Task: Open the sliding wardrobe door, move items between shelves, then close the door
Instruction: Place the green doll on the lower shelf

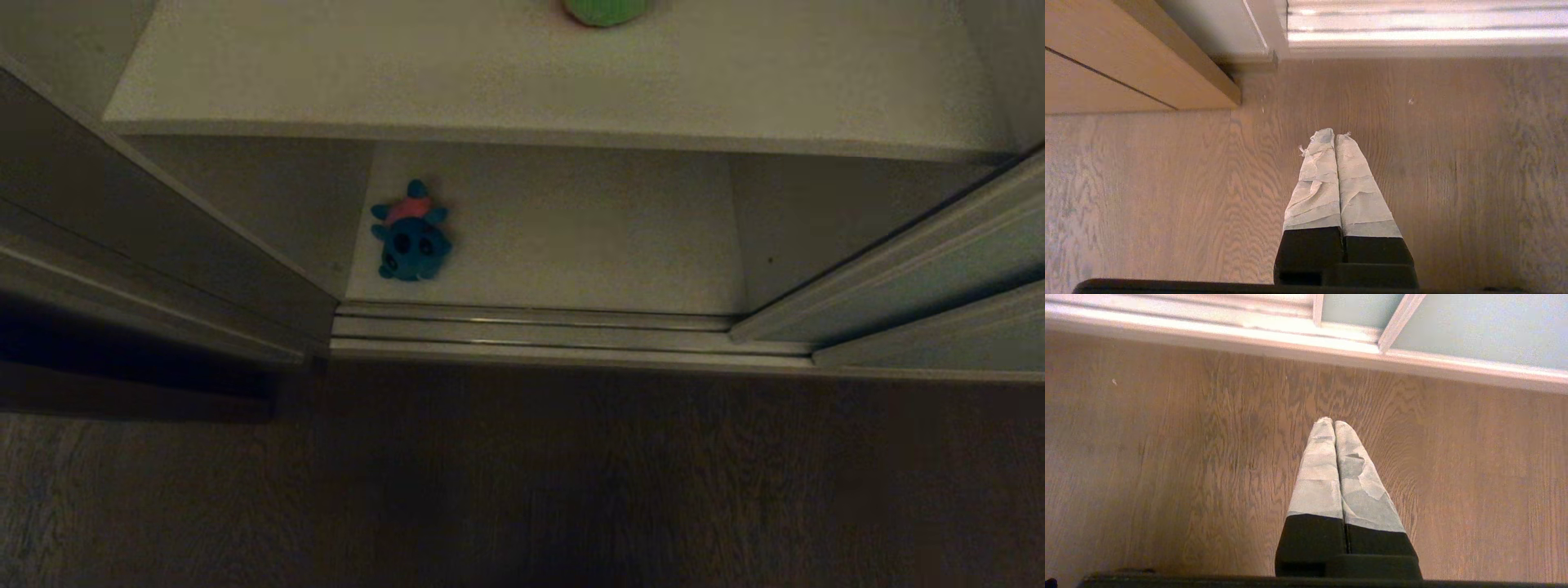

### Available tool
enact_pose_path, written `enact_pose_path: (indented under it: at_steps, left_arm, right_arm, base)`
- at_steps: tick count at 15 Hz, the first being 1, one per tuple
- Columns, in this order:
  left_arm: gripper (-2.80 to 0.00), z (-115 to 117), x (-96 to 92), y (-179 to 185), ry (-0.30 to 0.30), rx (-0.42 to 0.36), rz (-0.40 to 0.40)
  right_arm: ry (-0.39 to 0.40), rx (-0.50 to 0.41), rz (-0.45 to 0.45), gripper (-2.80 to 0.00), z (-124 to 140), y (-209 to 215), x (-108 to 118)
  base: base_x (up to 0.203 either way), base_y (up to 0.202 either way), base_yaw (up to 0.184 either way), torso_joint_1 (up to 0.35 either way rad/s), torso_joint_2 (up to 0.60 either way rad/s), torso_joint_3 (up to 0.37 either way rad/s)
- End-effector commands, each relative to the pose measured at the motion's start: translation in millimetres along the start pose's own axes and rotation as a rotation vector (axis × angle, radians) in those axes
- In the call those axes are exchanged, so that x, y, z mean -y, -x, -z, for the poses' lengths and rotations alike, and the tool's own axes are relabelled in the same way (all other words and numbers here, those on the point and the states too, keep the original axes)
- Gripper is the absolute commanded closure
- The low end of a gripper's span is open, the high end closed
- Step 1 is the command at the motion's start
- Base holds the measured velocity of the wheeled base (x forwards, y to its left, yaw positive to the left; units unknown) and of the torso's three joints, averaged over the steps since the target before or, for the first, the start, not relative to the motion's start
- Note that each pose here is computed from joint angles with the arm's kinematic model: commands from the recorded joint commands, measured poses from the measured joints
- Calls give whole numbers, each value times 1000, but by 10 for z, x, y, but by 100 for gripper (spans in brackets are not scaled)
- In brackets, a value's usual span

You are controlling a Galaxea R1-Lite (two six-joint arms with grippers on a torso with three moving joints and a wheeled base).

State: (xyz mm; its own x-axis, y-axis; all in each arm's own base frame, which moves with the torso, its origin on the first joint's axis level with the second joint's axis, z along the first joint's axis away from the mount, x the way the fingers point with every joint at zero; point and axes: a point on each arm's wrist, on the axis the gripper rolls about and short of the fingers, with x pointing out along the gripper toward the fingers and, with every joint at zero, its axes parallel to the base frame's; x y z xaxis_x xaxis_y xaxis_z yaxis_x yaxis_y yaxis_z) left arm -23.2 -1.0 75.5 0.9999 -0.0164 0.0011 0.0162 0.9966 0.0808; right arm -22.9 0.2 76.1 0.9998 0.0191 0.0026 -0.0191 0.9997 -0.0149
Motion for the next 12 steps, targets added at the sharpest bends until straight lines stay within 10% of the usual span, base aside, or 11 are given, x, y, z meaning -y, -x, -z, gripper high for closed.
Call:
enact_pose_path:
  at_steps: [1, 12]
  left_arm:
    - [0, -2, 0, -5, 0, -6, -1]
    - [0, 0, 0, -4, 0, -6, -2]
  right_arm:
    - [1, 4, -1, 0, 1, 3, 0]
    - [0, 4, -1, 0, 1, 3, 0]
  base:
    - [0, 0, 0, -10, -2, 193]
    - [0, 0, 0, 0, 1, 203]
